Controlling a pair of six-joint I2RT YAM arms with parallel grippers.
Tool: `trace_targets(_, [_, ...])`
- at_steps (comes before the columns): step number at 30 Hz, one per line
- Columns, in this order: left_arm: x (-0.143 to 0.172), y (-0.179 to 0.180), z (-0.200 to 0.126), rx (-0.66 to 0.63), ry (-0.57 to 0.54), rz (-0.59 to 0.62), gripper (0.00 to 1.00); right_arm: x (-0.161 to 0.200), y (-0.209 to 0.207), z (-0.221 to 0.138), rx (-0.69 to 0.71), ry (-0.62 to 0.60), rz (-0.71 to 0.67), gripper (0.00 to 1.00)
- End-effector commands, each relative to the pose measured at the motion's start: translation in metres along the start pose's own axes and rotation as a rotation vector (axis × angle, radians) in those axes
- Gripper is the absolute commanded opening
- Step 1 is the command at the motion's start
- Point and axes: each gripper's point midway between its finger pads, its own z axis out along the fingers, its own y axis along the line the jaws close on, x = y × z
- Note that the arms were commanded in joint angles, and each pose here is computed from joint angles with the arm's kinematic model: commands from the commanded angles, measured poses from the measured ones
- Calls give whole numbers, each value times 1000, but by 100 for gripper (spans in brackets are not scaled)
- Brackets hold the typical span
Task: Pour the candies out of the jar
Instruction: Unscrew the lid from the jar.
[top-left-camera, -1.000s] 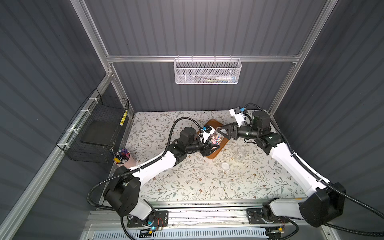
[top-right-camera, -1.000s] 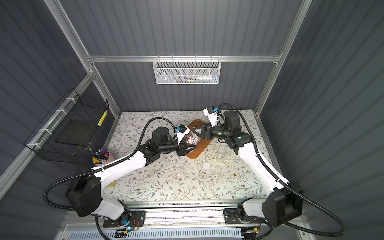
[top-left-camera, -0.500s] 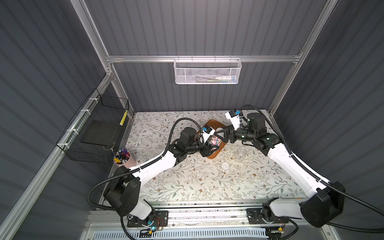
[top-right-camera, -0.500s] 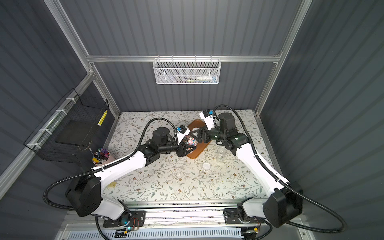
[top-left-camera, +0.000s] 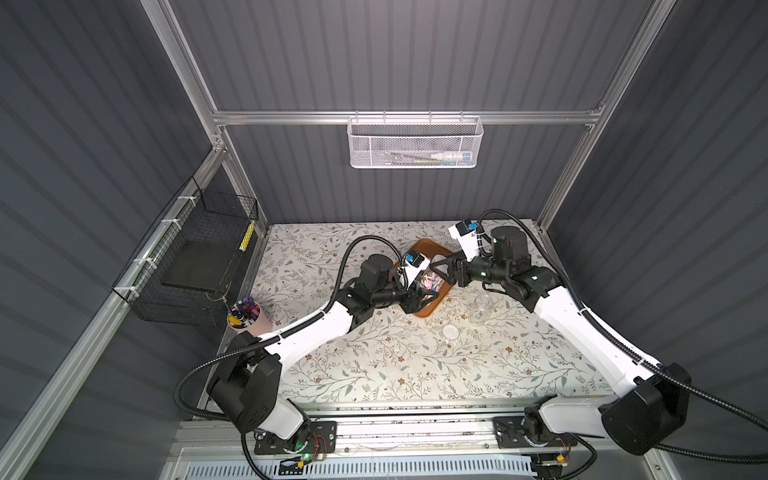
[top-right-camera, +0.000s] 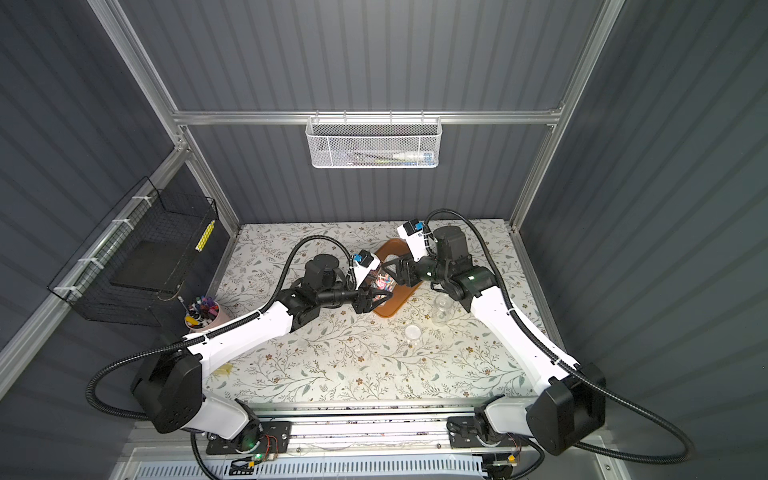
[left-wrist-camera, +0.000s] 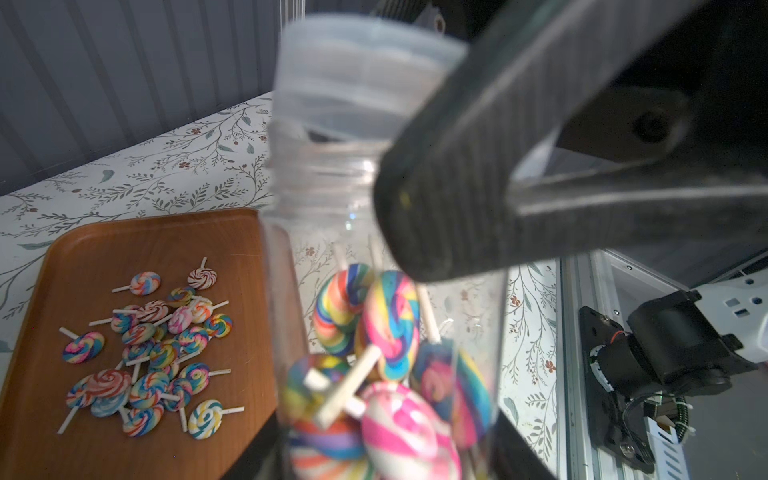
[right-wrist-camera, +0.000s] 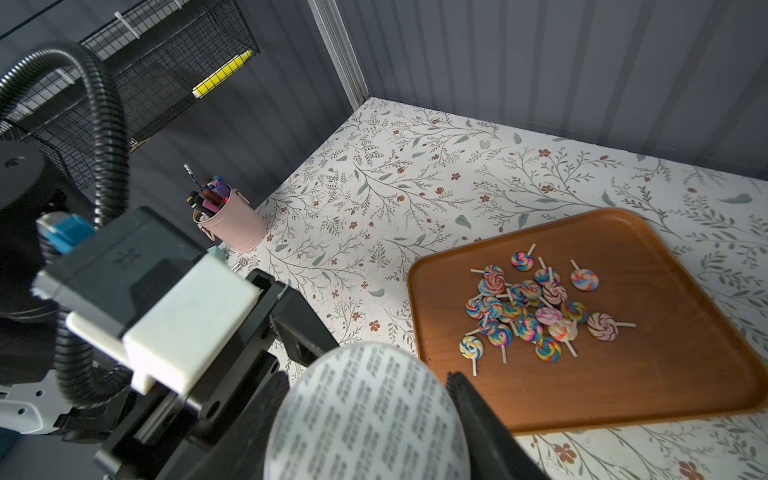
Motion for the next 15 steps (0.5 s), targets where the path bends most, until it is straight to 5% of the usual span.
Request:
trace_targets(1, [-13, -6, 0, 19, -37, 24, 0, -12, 5, -8, 8, -30, -31, 52])
trace_targets(15, [-3, -3, 0, 5, -13, 26, 0, -24, -6, -21, 14, -80, 32, 49])
